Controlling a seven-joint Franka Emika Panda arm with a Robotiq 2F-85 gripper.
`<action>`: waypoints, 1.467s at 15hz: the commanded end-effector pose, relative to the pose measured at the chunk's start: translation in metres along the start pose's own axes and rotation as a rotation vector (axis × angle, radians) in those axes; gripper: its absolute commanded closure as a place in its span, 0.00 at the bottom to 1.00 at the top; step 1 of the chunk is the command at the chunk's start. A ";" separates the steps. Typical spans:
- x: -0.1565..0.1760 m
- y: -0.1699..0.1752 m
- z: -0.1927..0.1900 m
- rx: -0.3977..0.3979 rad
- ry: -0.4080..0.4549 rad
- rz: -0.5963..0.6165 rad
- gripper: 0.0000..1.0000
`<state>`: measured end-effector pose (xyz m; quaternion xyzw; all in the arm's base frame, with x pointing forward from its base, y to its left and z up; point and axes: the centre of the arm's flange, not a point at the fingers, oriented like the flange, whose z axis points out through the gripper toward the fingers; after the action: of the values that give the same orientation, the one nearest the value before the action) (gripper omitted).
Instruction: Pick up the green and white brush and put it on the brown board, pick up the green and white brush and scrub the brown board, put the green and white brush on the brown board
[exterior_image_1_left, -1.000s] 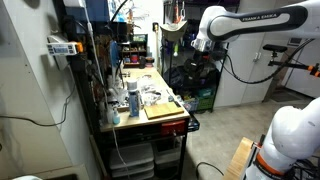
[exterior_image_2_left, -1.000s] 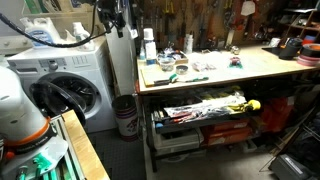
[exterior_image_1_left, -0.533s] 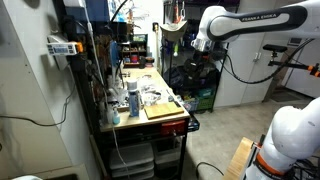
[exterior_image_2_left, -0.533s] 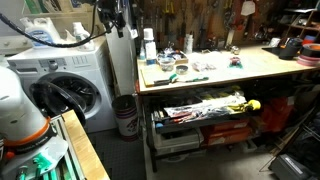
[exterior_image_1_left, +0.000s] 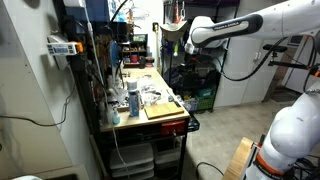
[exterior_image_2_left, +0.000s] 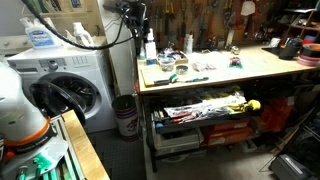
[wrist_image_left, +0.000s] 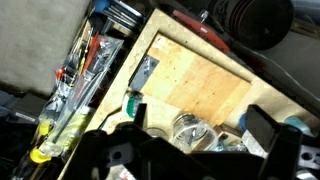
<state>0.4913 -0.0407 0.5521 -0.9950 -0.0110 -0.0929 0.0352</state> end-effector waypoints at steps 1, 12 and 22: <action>0.050 0.029 0.023 0.003 0.012 0.051 0.00; 0.057 0.094 0.050 0.019 -0.005 0.189 0.00; 0.080 0.108 0.070 0.010 0.004 0.250 0.00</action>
<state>0.5627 -0.1310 0.5045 -0.9913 0.0855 -0.0845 0.0536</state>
